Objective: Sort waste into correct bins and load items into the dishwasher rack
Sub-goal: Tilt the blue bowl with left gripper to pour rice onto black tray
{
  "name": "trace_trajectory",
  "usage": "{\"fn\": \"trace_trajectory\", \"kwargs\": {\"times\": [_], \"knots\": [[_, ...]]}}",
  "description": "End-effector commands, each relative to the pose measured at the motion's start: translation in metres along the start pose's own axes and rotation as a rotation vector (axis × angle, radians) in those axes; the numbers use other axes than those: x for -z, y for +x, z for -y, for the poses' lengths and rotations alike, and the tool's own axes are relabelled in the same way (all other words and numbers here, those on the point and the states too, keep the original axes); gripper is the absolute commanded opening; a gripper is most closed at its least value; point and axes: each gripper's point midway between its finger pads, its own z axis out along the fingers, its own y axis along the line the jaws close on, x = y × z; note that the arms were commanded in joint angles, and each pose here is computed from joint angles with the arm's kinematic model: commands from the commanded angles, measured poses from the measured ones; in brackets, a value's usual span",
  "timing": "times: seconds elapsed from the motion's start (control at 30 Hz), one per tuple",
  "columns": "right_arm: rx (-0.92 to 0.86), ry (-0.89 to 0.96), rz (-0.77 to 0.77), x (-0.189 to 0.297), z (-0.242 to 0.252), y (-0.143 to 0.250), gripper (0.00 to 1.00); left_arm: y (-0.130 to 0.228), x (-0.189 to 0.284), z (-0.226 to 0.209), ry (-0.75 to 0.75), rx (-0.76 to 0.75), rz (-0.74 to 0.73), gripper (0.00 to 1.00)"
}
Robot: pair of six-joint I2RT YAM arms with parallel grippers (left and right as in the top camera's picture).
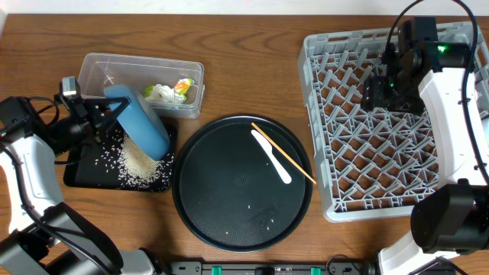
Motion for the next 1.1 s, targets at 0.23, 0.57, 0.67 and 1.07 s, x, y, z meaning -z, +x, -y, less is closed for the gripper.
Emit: {"fn": "trace_trajectory", "kwargs": {"times": [0.23,0.57,0.67,1.07], "knots": [[-0.016,0.02,0.016,0.006,0.007,0.0,0.75,-0.003,0.005,-0.007,-0.035,0.071,0.024,0.06],[-0.013,0.028,0.014,0.006,0.009,0.001,0.76,0.005,0.007,0.013,0.062,0.046,0.004,0.06],[-0.013,0.027,0.021,0.006,0.009,-0.001,0.76,0.005,0.009,0.012,0.057,0.051,0.009,0.06],[-0.013,0.027,0.018,0.006,0.009,0.0,0.76,0.003,0.009,-0.014,-0.088,0.064,0.033,0.06]]}}
